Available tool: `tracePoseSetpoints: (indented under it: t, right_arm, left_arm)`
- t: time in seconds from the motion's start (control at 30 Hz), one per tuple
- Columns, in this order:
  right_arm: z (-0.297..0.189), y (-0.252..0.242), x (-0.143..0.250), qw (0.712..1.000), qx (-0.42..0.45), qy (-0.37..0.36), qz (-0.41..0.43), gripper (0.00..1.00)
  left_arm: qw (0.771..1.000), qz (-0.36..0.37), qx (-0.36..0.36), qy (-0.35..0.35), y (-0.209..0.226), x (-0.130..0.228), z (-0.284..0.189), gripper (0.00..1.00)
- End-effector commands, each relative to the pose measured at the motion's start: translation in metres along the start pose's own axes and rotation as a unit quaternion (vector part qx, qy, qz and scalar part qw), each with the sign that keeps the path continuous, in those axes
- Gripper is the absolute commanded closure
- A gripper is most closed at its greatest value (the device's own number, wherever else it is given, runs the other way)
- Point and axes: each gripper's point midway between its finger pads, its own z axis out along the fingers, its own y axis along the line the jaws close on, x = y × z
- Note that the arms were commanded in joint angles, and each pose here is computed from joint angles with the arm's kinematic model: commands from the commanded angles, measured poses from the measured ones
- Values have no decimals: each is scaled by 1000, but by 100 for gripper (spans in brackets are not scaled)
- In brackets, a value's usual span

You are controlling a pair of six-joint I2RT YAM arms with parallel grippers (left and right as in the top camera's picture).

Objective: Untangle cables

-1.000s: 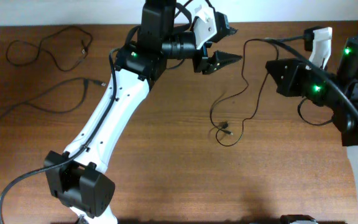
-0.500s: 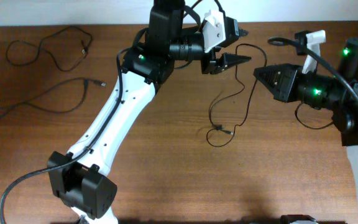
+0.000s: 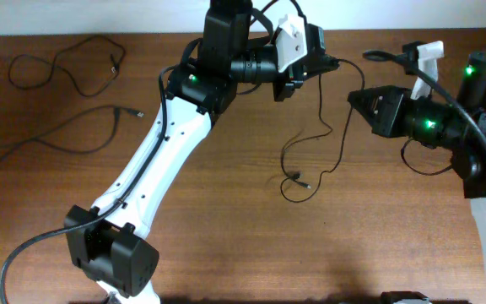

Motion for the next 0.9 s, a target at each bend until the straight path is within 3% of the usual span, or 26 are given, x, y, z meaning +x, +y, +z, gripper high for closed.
tracePoseSetpoints:
  t: [0.0,0.07,0.17,0.27,0.47,0.7,0.87]
  right_arm:
    - [-6,-29,-8,995,93,-24,6,96]
    - [-8,-37,-7,993,116,-26,8,90]
    - [-11,-48,-8,989,147,-30,12,35]
    - [-14,-56,-8,985,172,-34,14,2]
    - [-15,-60,-7,982,183,-34,17,1]
    - [-15,-61,-4,982,185,-27,21,1]
    - [-16,-63,1,982,187,-18,26,1]
  left_arm:
    - [999,-44,-11,-11,1,-14,-5,100]
    - [998,-55,-15,-26,1,-28,-9,100]
    - [997,-64,-21,-49,-3,-53,-18,100]
    - [992,-92,-62,-52,4,-66,-29,100]
    - [961,-142,-237,7,34,-54,-66,100]
    - [955,-138,-252,78,26,-26,-75,100]
    - [929,-169,-294,147,27,9,-89,100]
